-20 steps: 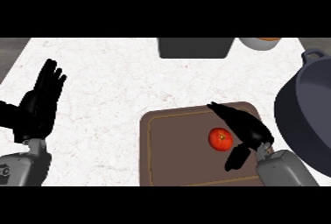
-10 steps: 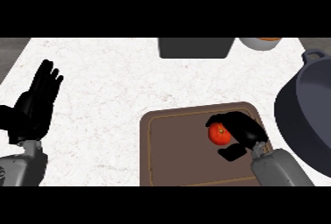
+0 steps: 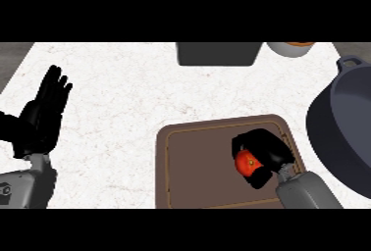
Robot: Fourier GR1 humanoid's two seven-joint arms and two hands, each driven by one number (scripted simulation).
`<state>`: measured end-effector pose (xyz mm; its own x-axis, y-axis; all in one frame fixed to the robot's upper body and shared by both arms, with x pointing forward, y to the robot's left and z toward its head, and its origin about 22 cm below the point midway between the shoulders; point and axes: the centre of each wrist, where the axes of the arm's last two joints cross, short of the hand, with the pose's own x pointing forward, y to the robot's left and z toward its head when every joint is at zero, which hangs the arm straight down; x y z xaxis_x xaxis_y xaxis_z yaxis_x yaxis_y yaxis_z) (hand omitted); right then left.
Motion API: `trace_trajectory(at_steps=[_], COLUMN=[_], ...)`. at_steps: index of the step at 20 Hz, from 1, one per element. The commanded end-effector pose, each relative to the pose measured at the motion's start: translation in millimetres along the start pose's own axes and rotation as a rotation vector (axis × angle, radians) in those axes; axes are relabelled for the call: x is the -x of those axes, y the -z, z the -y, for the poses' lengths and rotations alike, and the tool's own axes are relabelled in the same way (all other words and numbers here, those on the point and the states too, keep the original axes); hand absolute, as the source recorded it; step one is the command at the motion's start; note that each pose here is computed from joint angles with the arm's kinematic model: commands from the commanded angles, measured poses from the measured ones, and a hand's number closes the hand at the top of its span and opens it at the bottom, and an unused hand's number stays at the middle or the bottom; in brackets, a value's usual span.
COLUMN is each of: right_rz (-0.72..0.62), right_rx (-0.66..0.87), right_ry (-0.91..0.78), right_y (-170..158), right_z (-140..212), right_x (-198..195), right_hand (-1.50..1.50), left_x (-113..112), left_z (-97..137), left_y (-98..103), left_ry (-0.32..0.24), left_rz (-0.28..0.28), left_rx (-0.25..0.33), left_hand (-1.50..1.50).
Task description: Pick the tomato from the tray and place it in the pot
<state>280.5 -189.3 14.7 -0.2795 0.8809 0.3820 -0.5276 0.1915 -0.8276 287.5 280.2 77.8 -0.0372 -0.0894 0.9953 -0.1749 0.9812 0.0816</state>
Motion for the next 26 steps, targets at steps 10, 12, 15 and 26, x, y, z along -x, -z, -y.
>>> trace_trajectory(at_steps=[10, 12, 15, 26], right_rz=[0.107, 0.125, 0.117, 0.013], right_rx=[0.028, 0.109, 0.334, 0.891], right_ry=[0.010, 0.025, 0.132, 0.240], right_y=[-161.2, -180.6, -197.9, -234.3], right_z=[-69.3, -53.6, -38.7, 5.2], right_x=[-60.2, -68.0, -72.6, -66.5], right_hand=[1.50, 1.50, 1.50, 1.50], left_x=[-6.4, -9.3, -14.5, 7.2], left_z=[-18.9, -3.9, -13.9, -15.0], left_y=[-9.6, -6.0, -8.9, -20.5], left_ry=[0.005, -0.002, 0.013, -0.010], left_rz=[-0.026, -0.012, -0.019, -0.004], left_rx=[-0.024, -0.023, -0.030, -0.026], left_hand=[0.00, 0.00, 0.00, 0.00])
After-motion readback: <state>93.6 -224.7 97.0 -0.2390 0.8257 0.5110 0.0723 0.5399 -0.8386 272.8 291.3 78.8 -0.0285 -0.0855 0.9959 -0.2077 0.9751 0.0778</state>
